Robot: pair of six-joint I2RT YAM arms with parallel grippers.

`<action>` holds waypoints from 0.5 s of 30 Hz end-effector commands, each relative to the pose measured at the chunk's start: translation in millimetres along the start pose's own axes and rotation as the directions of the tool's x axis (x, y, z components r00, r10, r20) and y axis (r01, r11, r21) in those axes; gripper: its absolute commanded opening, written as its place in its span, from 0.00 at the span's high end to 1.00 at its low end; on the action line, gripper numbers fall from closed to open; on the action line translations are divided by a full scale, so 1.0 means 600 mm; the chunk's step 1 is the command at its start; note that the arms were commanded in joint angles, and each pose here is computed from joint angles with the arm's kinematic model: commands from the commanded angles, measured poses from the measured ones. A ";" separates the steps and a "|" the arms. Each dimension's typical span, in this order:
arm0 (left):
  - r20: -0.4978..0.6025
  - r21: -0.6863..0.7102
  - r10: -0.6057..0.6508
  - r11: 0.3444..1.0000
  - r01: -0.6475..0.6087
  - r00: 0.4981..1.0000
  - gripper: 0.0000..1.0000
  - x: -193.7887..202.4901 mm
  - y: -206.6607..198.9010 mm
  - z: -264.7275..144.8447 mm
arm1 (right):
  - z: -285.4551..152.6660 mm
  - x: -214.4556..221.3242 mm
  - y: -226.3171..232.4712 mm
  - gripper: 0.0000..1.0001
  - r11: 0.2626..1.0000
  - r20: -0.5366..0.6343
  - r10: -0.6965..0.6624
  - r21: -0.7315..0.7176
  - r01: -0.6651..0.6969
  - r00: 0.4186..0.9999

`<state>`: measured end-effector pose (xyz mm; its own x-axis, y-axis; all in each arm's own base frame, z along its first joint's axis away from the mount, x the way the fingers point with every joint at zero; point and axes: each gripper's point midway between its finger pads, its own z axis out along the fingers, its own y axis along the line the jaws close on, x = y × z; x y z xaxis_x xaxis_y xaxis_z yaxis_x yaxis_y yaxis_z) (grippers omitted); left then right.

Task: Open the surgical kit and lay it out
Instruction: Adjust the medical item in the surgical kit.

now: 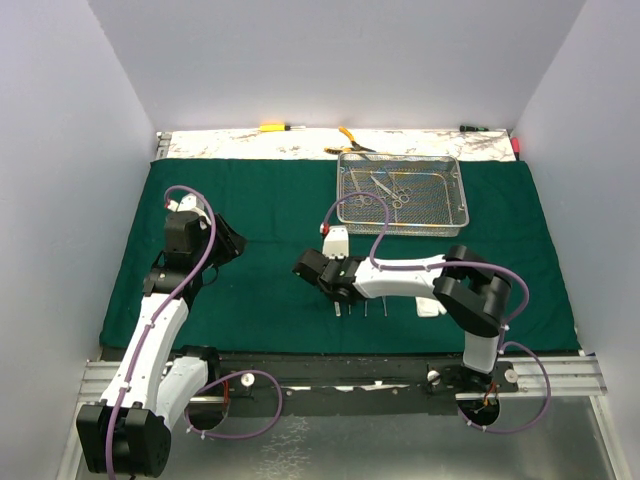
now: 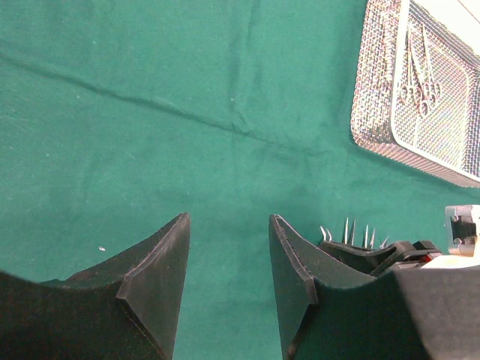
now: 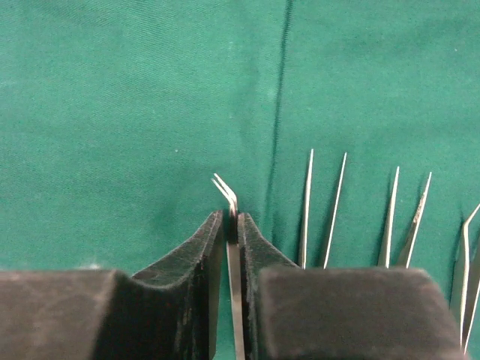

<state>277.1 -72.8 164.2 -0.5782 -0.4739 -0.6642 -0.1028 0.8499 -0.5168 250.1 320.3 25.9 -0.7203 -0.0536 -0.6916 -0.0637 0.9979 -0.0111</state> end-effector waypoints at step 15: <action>0.005 -0.016 0.009 1.000 -0.009 1.000 0.52 0.002 0.007 0.000 | -0.042 -0.027 0.017 0.99 0.975 0.038 0.081 -0.212 -0.071 0.996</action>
<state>277.1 -72.7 164.1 -0.5782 -0.4735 -0.6644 -0.1026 0.8501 -0.5166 242.3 317.9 30.3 -0.7232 -0.0310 -0.6900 -0.1098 0.9914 0.0706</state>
